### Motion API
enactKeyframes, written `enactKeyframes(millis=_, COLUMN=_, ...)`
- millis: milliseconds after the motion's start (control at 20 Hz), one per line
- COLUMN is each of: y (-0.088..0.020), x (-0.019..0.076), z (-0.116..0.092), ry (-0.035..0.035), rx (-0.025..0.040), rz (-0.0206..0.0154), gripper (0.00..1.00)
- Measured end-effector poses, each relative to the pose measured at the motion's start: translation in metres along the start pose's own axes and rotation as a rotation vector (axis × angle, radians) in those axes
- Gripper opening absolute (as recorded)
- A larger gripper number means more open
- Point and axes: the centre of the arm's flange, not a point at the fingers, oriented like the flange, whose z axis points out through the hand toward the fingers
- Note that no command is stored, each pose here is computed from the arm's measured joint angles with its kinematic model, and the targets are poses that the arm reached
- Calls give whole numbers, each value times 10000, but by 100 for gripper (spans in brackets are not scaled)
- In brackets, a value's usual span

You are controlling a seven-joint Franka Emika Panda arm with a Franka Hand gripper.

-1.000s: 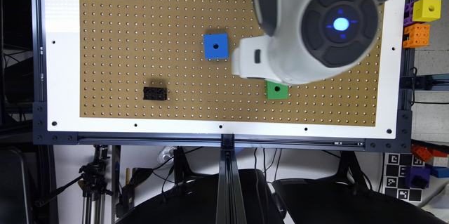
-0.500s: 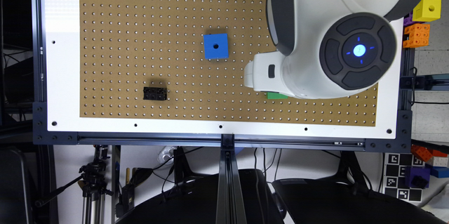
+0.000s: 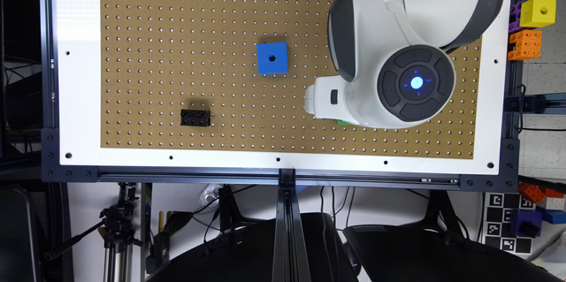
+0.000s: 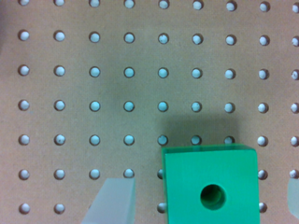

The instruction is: Pick up green block.

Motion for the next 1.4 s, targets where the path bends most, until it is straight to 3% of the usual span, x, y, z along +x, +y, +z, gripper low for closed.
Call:
enactKeyframes(millis=250, y=-69, x=46, z=124, ry=21, rx=104, rz=11, gripper=100)
enactKeyframes(millis=350, y=-74, x=49, z=189, ry=-12, rx=76, rz=14, gripper=100)
enactKeyframes(millis=550, y=-115, x=79, z=380, ry=-44, rx=98, rz=28, gripper=100)
enactKeyframes(millis=850, y=-233, x=120, z=411, ry=4, rx=234, rz=-7, gripper=100)
enactKeyframes(millis=1250, y=-251, x=110, z=402, ry=16, rx=256, rz=-33, gripper=100)
enactKeyframes(millis=1350, y=-233, x=101, z=502, ry=-47, rx=180, rz=-25, gripper=100)
enactKeyframes(millis=1400, y=-246, x=108, z=507, ry=-20, rx=190, rz=-35, gripper=100)
